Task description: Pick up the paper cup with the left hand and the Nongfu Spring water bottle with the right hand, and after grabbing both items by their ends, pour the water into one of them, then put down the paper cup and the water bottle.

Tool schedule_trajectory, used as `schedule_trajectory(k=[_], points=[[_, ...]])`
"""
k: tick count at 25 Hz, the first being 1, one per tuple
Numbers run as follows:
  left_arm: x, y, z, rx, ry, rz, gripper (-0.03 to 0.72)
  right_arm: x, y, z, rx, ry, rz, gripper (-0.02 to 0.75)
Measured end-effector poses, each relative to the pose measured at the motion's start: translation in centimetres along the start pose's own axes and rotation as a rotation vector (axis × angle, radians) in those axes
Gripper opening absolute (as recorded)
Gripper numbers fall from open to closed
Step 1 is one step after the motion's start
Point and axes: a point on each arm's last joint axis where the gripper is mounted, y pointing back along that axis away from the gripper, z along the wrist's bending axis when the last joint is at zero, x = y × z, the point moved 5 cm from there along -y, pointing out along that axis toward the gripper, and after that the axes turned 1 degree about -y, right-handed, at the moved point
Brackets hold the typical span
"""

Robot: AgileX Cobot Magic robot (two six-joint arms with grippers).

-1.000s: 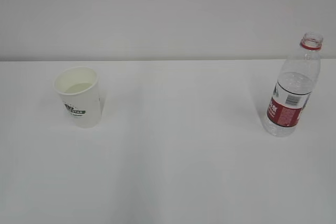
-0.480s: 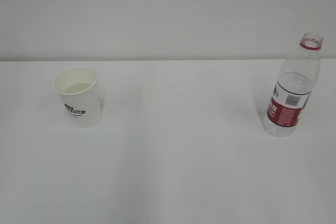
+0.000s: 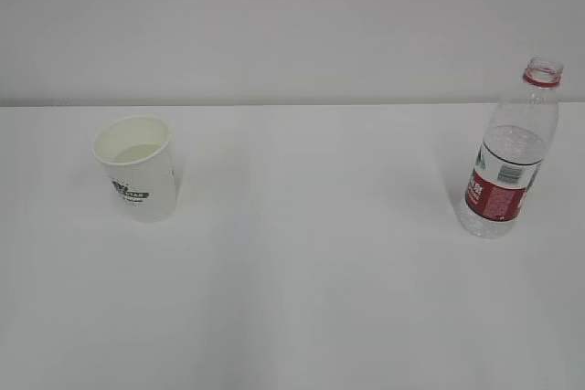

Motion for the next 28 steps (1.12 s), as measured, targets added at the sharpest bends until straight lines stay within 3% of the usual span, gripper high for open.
schedule_trajectory(k=[9, 16, 28], points=[[-0.5, -0.4, -0.2, 0.013, 0.005, -0.045, 0.423, 0.9, -1.0, 0.1, 0.001, 0.004, 0.038, 0.535], [0.9, -1.9, -1.0, 0.064, 0.028, 0.015, 0.423, 1.4, -1.2, 0.1, 0.003, 0.005, 0.062, 0.534], [1.0, -2.4, -1.0, 0.065, 0.029, 0.012, 0.406, 1.5, -1.3, 0.1, 0.004, 0.005, 0.069, 0.534]])
